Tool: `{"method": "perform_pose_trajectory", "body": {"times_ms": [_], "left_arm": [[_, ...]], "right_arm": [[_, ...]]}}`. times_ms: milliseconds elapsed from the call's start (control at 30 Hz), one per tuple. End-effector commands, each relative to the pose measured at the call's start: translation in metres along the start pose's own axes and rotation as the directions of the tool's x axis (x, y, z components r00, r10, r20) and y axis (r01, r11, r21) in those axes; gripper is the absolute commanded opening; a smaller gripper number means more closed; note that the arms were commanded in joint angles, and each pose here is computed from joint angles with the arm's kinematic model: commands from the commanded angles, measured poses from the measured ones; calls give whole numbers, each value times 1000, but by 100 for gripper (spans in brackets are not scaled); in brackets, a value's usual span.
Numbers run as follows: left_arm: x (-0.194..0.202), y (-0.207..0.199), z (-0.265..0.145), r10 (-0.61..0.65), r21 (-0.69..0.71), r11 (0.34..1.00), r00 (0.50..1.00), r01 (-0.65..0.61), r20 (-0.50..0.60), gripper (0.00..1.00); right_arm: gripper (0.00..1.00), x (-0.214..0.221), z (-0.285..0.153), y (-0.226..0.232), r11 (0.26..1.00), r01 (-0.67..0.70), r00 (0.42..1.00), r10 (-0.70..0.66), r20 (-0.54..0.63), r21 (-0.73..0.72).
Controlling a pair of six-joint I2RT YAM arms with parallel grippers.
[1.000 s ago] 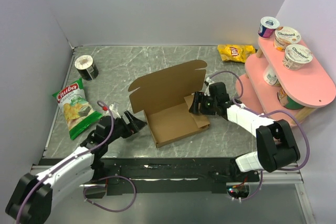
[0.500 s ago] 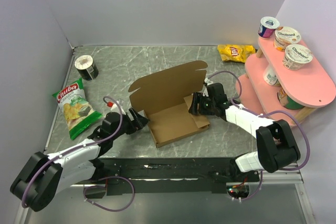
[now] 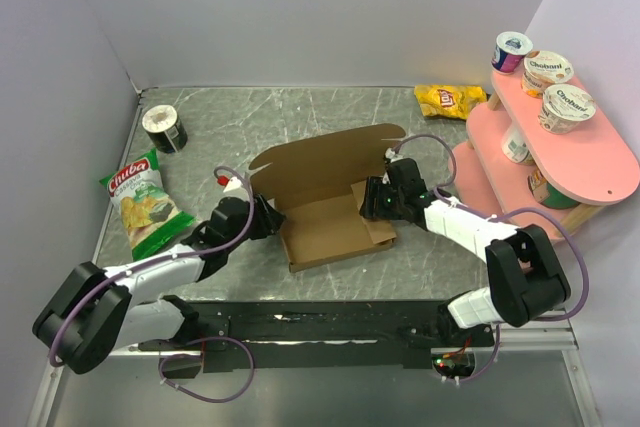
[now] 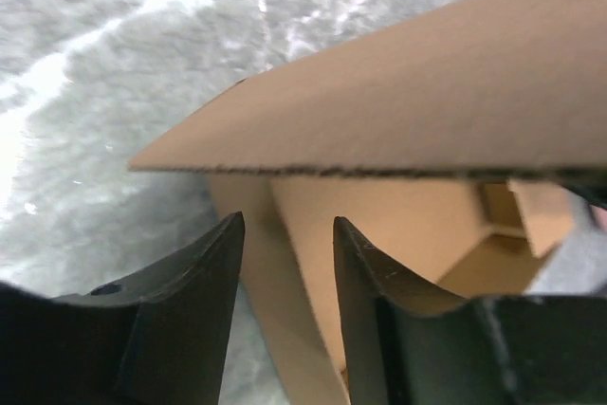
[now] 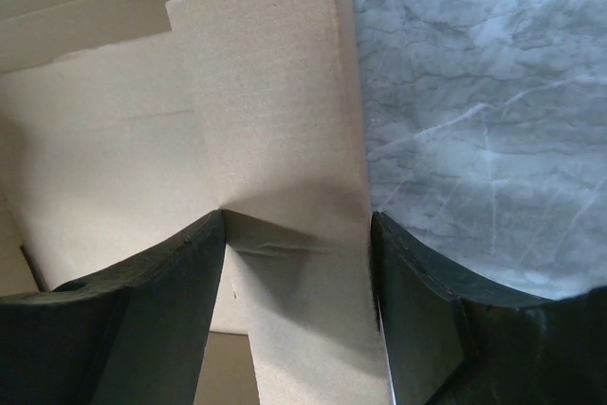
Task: Fold the paper box
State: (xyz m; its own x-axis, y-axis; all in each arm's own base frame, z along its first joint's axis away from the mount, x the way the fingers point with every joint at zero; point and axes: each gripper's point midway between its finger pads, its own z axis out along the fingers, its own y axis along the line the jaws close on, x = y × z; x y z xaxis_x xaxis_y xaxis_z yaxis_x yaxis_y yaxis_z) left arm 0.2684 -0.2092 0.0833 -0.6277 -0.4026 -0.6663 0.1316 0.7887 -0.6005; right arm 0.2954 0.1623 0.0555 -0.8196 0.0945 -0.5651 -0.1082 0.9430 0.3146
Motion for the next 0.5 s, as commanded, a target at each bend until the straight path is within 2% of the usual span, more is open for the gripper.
{"method": "perform_pose_trajectory", "body": {"times_ms": [0,100,267,400,467], "left_arm": [[-19,6,4,79,-81,994,995,-75,53,46],[-23,10,3,101,-112,989,993,-93,66,46],[-27,12,5,127,-130,985,989,-116,74,45],[-26,8,10,124,-108,987,990,-116,70,45],[-24,4,12,118,-80,990,991,-113,67,46]], "right_arm": [[58,-9,-1,-17,990,-14,1000,12,20,140],[52,-9,-2,-28,977,-18,1000,13,22,212],[51,-13,-8,-46,946,-40,998,26,50,323],[50,-16,-12,-51,935,-57,996,31,79,349],[43,-16,-11,-50,937,-62,996,36,83,344]]}}
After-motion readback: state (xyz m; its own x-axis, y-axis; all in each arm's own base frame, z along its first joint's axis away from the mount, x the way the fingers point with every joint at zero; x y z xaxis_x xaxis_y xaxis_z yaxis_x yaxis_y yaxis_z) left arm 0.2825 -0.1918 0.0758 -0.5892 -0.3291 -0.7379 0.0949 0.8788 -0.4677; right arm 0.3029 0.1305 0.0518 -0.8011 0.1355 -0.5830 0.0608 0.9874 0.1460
